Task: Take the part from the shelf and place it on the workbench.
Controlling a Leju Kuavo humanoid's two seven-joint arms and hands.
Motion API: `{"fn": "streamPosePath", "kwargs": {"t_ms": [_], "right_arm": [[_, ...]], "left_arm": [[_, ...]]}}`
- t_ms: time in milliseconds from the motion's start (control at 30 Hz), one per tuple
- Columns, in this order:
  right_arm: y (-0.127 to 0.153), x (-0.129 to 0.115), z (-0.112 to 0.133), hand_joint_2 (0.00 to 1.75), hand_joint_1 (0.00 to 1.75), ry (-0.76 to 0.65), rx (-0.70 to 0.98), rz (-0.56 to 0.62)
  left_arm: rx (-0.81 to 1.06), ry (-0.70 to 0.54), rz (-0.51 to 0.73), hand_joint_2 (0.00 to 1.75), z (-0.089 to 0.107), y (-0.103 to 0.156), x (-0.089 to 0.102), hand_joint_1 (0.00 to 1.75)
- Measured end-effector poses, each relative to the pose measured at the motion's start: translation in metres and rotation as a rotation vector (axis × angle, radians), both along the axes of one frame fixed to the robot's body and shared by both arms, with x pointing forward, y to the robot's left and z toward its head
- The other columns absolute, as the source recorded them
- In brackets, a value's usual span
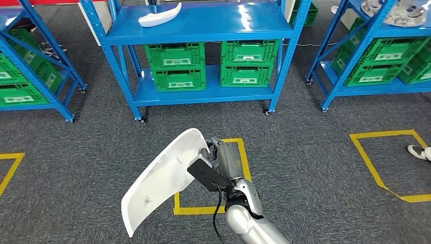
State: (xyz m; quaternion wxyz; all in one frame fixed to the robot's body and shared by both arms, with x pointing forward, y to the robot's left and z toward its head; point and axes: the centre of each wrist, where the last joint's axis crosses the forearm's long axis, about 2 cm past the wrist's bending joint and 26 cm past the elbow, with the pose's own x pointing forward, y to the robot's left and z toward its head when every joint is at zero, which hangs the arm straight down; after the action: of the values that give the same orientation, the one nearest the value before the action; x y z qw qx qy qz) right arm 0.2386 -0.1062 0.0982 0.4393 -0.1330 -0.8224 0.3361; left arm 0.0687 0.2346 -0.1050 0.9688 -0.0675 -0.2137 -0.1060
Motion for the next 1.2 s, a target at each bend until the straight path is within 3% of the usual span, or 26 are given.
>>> {"fn": "streamPosePath", "kwargs": {"t_ms": [1200], "right_arm": [[-0.002, 0.01, 0.008, 1.75, 1.75, -0.012, 0.002, -0.054]], "left_arm": [[0.002, 0.007, -0.014, 1.75, 0.004, -0.007, 0.016, 0.0]]}}
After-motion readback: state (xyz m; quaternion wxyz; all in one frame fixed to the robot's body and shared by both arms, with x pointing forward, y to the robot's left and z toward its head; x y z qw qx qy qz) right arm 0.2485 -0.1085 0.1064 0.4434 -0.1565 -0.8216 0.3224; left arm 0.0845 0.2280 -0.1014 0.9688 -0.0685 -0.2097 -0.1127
